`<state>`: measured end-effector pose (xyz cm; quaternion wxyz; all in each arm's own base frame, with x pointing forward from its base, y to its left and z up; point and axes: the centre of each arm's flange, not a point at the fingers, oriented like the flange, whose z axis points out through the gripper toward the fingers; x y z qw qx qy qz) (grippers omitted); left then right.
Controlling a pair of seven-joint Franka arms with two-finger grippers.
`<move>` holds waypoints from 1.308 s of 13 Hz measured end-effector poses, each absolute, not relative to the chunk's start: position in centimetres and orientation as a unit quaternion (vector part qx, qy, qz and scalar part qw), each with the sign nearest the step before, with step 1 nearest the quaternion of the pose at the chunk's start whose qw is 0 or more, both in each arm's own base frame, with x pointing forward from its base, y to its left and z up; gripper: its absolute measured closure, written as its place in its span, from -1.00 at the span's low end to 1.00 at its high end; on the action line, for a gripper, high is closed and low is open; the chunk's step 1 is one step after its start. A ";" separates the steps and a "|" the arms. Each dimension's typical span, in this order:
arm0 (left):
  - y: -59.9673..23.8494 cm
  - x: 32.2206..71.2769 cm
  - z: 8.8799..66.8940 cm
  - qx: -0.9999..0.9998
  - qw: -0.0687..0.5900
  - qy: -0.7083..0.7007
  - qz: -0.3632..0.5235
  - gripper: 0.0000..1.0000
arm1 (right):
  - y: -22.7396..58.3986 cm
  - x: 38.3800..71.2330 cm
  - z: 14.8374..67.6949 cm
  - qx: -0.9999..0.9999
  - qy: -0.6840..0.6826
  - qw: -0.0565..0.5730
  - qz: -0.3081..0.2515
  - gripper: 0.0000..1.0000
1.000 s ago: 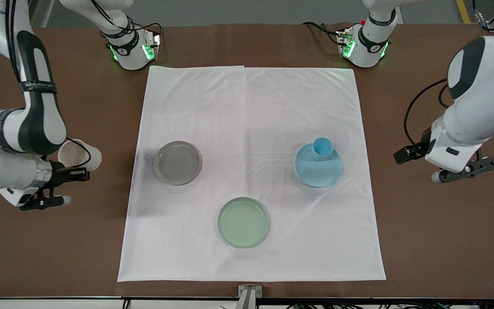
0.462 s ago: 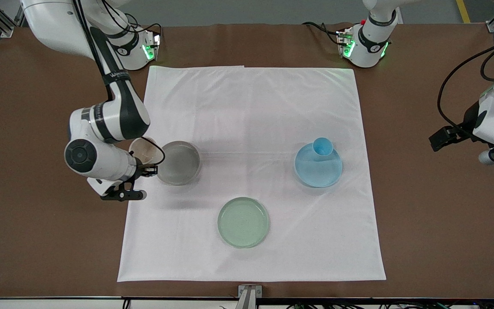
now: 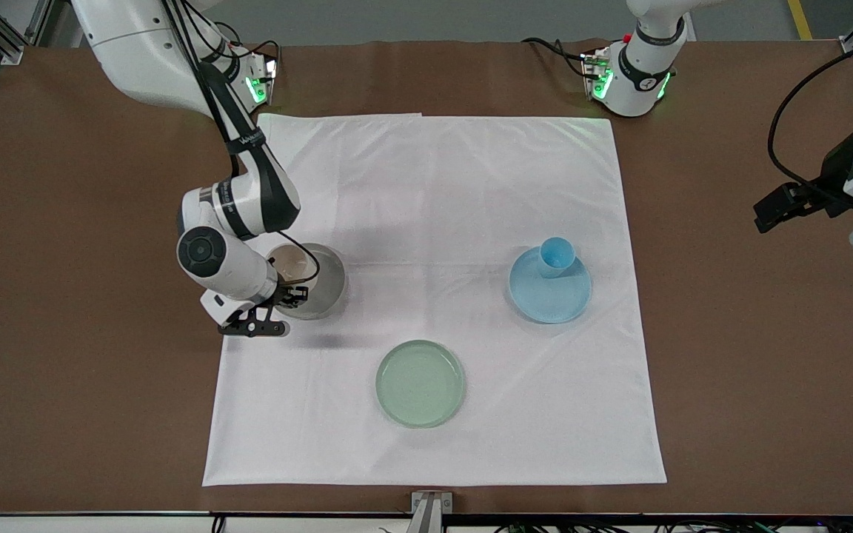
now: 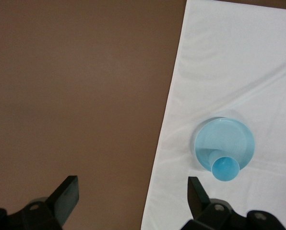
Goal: Place blue cup in blue plate and white mug in gray plate
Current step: 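Carry the mug over the gray plate with the right gripper while the left gripper withdraws, then release the white mug onto the gray plate with the right gripper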
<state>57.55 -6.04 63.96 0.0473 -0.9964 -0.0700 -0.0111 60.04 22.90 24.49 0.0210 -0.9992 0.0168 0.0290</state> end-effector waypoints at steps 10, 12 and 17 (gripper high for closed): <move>-5.7 50.5 64.9 -1.000 0.015 -0.024 0.013 -1.00 | 22.7 59.8 21.7 -0.999 0.019 0.013 0.039 0.24; -5.8 49.7 65.5 -1.000 0.015 -0.022 0.007 -1.00 | 22.5 59.8 22.4 -0.999 0.020 0.010 0.050 -0.16; -5.9 50.0 65.4 -1.000 0.014 -0.022 -0.003 -1.00 | 18.3 59.0 35.0 -0.994 0.043 0.012 0.098 -1.00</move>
